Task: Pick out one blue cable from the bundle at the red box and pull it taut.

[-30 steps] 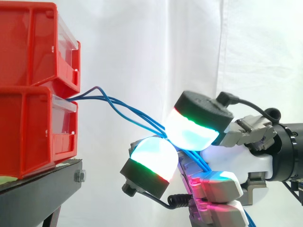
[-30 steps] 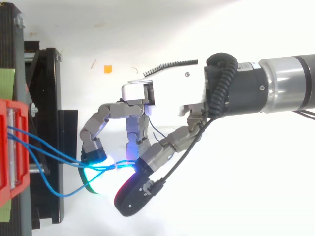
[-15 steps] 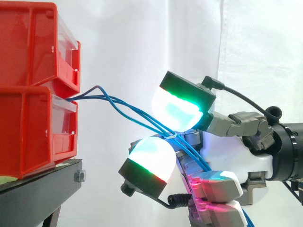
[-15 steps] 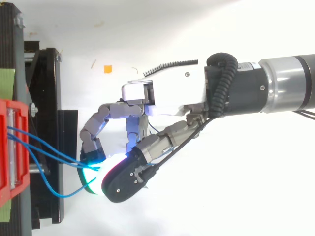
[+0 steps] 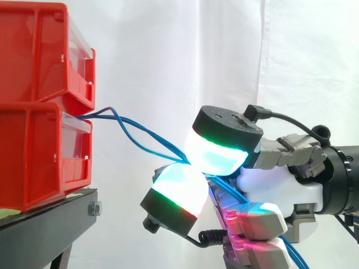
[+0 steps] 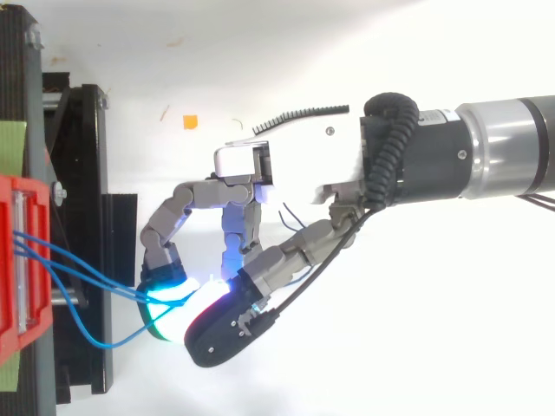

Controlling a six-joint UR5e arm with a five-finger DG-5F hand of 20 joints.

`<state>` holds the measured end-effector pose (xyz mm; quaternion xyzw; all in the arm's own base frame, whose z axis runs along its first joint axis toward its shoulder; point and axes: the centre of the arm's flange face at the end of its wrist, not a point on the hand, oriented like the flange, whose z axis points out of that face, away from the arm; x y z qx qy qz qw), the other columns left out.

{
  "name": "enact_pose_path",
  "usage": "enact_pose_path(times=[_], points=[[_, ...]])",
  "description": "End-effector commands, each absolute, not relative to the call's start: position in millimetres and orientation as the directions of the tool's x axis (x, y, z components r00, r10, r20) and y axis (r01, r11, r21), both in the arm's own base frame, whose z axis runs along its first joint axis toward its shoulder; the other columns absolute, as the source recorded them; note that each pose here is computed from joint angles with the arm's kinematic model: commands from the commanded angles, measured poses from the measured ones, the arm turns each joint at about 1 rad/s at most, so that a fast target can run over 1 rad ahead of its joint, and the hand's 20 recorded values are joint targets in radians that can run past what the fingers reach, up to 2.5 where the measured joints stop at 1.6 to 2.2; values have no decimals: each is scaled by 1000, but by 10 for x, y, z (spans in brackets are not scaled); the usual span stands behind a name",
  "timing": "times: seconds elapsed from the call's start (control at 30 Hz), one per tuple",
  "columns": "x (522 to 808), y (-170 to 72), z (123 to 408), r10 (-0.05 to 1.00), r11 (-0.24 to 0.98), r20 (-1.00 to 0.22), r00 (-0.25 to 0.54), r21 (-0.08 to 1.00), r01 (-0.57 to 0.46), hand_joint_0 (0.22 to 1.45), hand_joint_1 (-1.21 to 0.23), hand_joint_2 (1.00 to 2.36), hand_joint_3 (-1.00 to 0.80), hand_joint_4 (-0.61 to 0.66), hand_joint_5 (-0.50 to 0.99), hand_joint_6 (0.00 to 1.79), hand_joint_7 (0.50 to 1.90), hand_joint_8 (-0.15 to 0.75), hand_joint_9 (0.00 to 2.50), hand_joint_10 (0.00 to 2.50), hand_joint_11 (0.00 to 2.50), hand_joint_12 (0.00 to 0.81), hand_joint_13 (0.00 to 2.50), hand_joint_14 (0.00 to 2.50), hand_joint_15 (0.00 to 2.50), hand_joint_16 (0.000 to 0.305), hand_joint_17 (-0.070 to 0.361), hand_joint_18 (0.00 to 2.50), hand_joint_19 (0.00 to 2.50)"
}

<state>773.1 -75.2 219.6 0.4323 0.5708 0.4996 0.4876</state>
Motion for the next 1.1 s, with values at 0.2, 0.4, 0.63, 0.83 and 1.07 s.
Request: enact_pose_path(times=[0.2, 0.4, 0.63, 0.83, 1.07], points=[[7730, -751, 2203, 981, 127, -125, -152, 992, 5, 591, -704, 1000, -500, 78, -143, 929, 887, 327, 1334, 25, 780, 382, 1326, 22, 645, 55, 123, 1185, 627], [7731, -751, 2191, 981, 127, -125, -152, 992, 7, 600, -356, 1000, -500, 55, -120, 883, 924, 334, 1418, 25, 768, 385, 1355, 23, 647, 54, 122, 1196, 669], [7731, -751, 2191, 981, 127, -125, -152, 992, 7, 628, -419, 1003, -467, 71, -107, 863, 961, 339, 1432, 25, 766, 392, 1361, 23, 653, 55, 124, 1211, 673], [7731, -751, 2191, 981, 127, -125, -152, 992, 7, 598, -550, 1021, -203, 64, -105, 868, 1040, 352, 1435, 26, 773, 401, 1355, 23, 642, 56, 127, 1220, 662], [7731, -751, 2191, 981, 127, -125, -152, 992, 7, 595, -658, 1015, -103, 75, -101, 890, 1032, 386, 1443, 21, 752, 436, 1381, 21, 609, 66, 148, 1304, 585]])
